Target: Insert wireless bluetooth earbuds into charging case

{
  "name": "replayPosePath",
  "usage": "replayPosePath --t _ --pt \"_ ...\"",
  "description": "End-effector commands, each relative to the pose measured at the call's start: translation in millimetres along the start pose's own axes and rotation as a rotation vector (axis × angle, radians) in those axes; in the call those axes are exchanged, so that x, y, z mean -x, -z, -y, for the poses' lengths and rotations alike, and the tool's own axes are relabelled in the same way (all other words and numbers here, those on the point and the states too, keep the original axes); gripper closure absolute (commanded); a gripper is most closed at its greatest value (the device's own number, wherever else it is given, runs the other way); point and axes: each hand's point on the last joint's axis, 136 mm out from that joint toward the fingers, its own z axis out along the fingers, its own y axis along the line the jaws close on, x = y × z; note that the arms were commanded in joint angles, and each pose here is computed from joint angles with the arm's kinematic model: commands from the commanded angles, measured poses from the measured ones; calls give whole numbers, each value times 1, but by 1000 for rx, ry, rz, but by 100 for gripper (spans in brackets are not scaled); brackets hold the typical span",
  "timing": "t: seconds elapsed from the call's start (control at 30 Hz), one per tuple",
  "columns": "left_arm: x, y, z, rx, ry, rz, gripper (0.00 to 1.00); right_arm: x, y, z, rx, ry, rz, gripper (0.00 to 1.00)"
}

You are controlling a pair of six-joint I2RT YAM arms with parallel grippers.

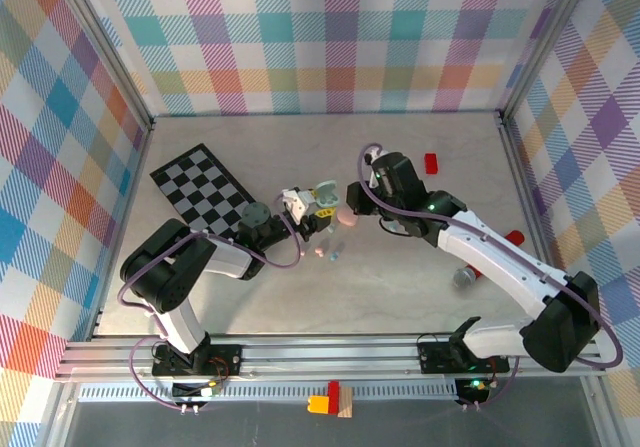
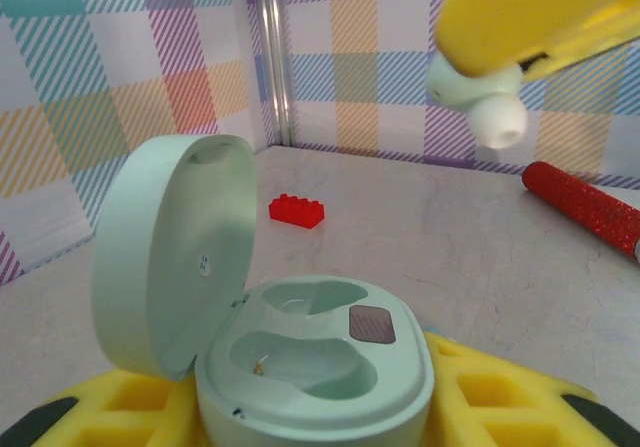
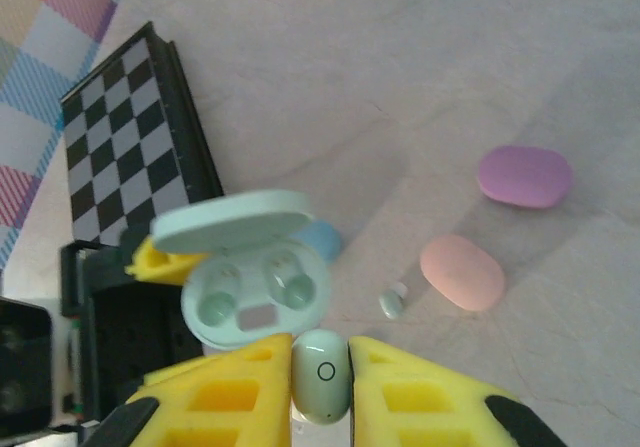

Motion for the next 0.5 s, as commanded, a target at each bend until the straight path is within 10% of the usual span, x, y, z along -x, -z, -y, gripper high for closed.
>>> replayPosePath --t 0.0,0.47 --pt "15 -6 2 -5 -53 52 59 8 -5 -22 69 46 2 82" --pt "19 -10 11 -39 -36 61 59 -1 -35 -46 131 78 -68 82"
